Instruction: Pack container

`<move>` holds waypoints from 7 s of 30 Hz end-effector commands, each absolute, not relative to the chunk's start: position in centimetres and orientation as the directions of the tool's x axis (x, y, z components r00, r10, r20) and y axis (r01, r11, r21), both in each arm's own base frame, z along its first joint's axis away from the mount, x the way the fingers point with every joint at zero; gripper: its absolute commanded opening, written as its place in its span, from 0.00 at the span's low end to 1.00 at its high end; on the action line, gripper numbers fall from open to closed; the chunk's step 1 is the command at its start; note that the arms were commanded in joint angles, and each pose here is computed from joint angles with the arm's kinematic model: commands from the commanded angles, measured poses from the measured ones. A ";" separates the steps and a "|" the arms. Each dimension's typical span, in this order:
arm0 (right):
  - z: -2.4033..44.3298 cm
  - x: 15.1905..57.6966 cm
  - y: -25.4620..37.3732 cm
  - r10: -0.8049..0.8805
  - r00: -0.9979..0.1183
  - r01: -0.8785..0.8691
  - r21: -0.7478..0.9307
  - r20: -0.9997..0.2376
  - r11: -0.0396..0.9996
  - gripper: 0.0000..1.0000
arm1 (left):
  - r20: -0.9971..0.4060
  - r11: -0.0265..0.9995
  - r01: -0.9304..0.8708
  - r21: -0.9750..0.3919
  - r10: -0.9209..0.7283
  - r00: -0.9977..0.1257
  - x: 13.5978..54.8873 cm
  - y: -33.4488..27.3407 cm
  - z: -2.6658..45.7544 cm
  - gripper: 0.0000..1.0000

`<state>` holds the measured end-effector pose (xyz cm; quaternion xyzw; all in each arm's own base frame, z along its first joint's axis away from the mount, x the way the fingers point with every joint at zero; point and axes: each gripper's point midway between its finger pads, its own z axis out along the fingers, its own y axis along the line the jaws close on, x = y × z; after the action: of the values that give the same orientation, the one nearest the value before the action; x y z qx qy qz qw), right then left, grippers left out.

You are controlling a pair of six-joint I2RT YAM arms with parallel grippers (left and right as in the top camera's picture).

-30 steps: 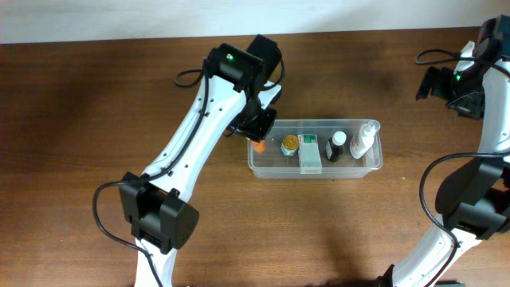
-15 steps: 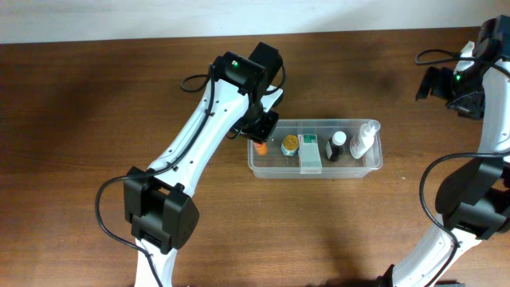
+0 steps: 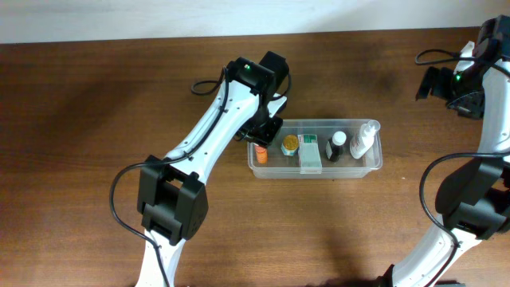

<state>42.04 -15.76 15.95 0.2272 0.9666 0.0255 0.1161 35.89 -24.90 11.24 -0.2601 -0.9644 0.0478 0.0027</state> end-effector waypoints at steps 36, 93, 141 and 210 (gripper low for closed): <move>16.0 42.0 -15.6 0.451 -0.867 0.440 0.099 -0.211 0.892 0.98 | -0.550 0.882 -0.470 -0.006 -0.396 -0.736 43.5 3.7 32.7 0.99; 20.4 23.7 -1.3 0.035 -0.053 0.053 0.032 -0.998 0.998 0.98 | -0.550 0.879 -0.477 -0.005 -0.401 -0.733 43.5 4.1 32.7 0.99; 15.7 24.6 -1.0 0.035 -0.074 0.037 0.032 -0.997 0.999 0.98 | -0.558 0.884 -0.466 0.040 -0.367 -0.744 42.5 4.0 33.2 0.99; 15.7 24.6 -1.0 0.035 -0.074 0.037 0.032 -0.997 0.999 0.98 | -0.995 0.988 -0.138 0.067 0.057 -0.081 24.4 2.9 15.8 0.99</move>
<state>24.57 -1.32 15.89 0.0339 0.7319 -0.0038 0.6805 24.41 3.04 15.93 0.0368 -0.7323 -0.0707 -0.6763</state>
